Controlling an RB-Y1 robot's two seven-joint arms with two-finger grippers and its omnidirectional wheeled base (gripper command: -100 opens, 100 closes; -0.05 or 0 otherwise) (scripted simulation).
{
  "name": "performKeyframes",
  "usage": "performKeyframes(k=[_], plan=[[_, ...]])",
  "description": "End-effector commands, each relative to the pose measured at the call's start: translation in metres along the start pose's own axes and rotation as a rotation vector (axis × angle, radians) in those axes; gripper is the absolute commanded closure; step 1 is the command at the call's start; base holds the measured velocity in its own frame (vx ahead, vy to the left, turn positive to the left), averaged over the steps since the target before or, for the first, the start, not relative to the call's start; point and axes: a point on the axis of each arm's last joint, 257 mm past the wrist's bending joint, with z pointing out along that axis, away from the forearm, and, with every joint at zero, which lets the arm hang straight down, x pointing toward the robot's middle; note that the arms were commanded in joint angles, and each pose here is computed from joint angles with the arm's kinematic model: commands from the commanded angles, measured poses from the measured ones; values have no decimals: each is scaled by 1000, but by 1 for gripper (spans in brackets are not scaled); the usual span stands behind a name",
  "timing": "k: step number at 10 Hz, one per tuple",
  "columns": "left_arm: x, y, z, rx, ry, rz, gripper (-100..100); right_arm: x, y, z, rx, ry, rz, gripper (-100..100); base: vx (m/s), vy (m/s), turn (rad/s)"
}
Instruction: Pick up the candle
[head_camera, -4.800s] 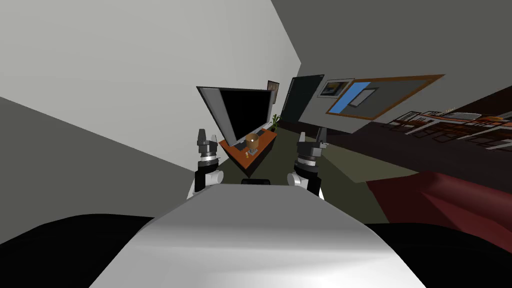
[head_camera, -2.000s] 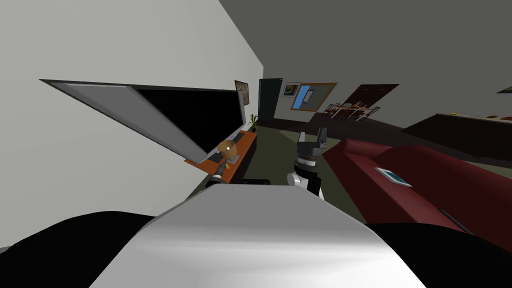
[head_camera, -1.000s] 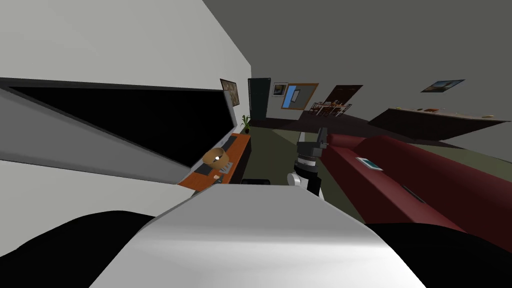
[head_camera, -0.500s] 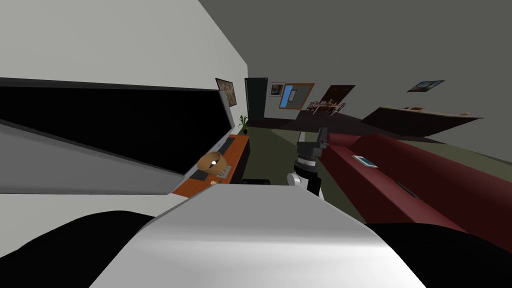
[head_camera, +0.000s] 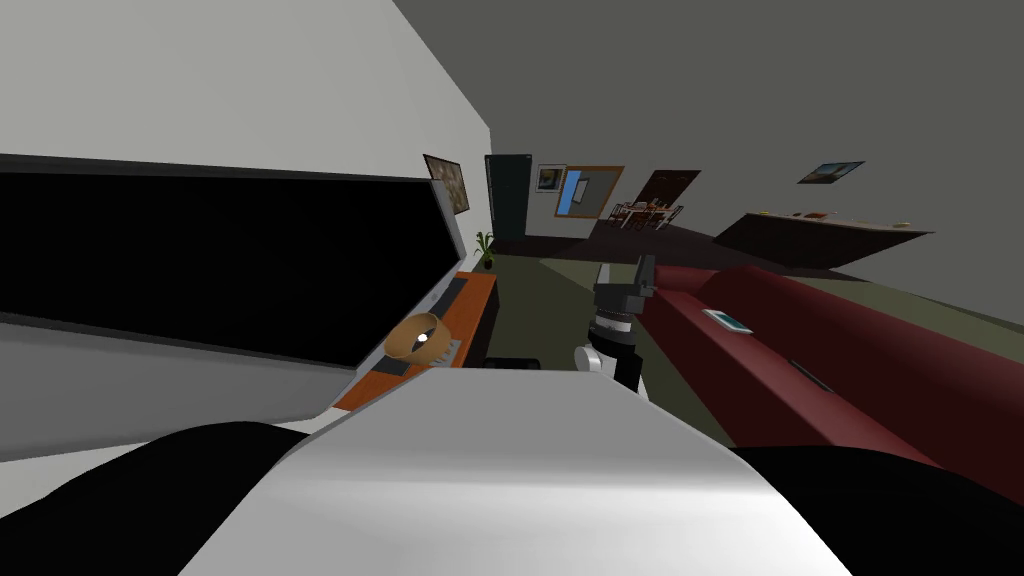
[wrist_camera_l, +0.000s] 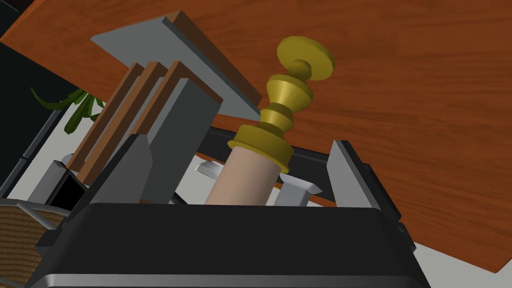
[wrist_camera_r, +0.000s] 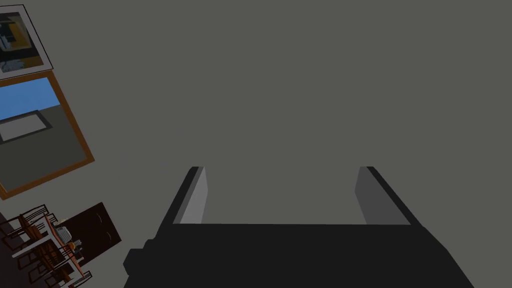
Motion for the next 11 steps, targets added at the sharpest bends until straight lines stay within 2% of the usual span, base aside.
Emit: performKeyframes(k=[1,2,5,6,7,11], plan=[[0,0,0,0,0,0,0,0,0,0,0,0,0,0,8,5,1],[0,-1,7,-1,-2,-3,-100,0,0,0,0,0,0,0,1,7,-23],[1,-2,22,-4,-4,-8,-100,0,0,0,0,0,0,0,-5,12,-27],[2,-2,19,-4,-4,-7,-100,0,0,0,0,0,0,0,-2,6,-6],[2,-2,19,-4,-4,-7,100,0,0,0,0,0,0,0,0,0,0],[2,-1,19,-7,-3,-3,100,0,0,0,0,0,0,0,0,0,0]])
